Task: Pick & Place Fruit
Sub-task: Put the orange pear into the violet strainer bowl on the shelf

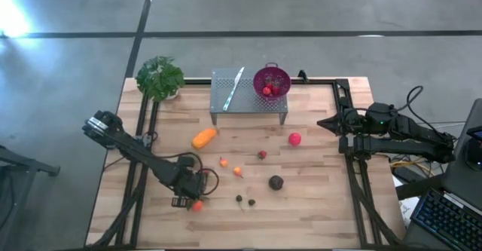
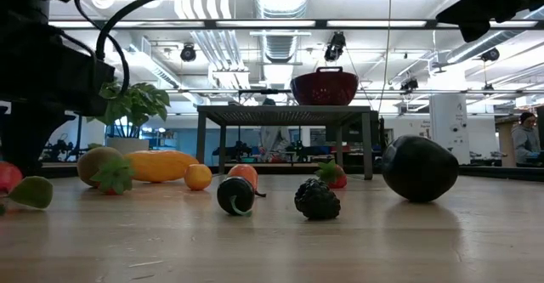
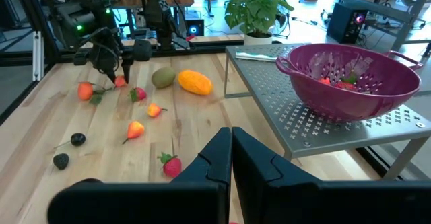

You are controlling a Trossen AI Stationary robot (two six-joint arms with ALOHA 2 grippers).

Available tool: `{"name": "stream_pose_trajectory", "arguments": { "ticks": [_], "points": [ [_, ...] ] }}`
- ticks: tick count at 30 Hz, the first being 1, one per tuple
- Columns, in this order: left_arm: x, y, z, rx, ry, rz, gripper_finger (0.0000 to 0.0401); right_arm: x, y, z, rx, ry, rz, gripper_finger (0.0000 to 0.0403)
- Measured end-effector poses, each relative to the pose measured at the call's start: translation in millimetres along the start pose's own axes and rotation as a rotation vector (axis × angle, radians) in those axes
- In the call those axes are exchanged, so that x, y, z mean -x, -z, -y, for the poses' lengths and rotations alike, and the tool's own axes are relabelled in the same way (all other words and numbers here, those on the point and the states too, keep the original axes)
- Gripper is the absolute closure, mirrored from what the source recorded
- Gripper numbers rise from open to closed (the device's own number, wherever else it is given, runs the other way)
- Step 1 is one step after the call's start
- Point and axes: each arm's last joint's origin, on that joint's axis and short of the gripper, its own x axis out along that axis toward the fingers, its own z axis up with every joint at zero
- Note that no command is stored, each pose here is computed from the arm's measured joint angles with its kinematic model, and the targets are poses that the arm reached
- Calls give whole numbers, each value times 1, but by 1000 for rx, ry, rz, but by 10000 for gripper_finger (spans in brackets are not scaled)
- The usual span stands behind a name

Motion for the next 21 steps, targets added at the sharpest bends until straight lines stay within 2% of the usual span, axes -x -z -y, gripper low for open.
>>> {"name": "stream_pose_trajectory", "arguments": {
  "ticks": [9, 13, 17, 21],
  "points": [
    [20, -17, 7, -18, 31, 74, 255, 0, 0, 0, 0, 0, 0, 394],
    [34, -29, 8, -57, 5, 148, 254, 0, 0, 0, 0, 0, 0, 394],
    [51, -44, 5, -121, -102, 258, 254, 0, 0, 0, 0, 0, 0, 394],
    [73, -61, -4, -171, -308, 383, 254, 0, 0, 0, 0, 0, 0, 394]
  ]
}}
